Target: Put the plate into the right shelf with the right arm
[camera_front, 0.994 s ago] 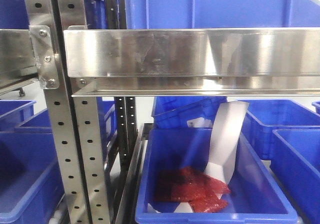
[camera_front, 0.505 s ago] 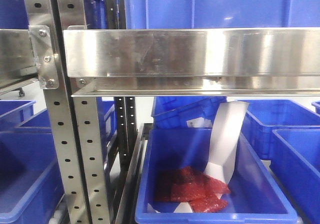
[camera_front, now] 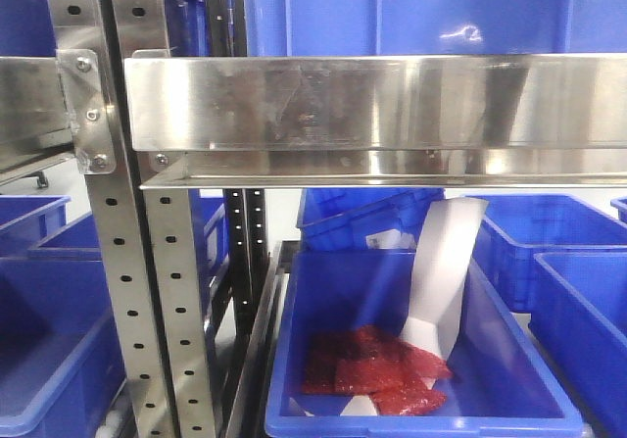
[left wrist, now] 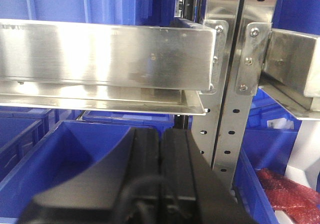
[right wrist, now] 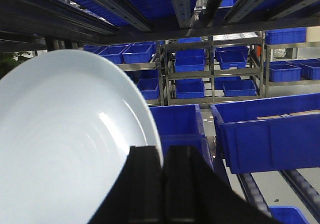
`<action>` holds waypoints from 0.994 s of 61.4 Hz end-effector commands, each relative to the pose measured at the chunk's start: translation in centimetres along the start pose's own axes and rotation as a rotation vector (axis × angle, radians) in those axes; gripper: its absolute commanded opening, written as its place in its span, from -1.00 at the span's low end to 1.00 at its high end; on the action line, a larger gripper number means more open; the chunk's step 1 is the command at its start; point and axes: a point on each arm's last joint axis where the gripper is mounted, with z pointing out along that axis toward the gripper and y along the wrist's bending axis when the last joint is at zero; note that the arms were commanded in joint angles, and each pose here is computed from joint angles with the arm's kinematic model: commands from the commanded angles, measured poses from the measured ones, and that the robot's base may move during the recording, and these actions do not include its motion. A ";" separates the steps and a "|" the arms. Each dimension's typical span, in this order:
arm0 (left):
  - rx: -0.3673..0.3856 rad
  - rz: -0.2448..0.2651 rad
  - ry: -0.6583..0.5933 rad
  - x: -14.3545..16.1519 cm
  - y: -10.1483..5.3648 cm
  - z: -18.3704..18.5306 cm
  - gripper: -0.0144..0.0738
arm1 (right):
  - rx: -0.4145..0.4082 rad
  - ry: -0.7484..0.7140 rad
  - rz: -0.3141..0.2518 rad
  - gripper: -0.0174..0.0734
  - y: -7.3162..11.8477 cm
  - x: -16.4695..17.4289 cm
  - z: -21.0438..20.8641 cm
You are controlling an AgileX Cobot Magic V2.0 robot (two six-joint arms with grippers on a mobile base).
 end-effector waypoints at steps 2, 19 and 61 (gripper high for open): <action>-0.012 -0.015 -0.089 -0.5 0.1 -0.1 -0.96 | -0.028 -0.151 0.006 -0.51 0.7 -2.4 2.5; -0.012 -0.015 -0.089 -0.5 0.1 -0.1 -0.96 | -0.059 -0.150 -0.003 -0.37 1.7 -0.1 8.8; -0.012 -0.015 -0.089 -0.5 0.1 -0.1 -0.96 | -0.028 -0.091 -0.001 -0.49 0.7 -0.7 8.0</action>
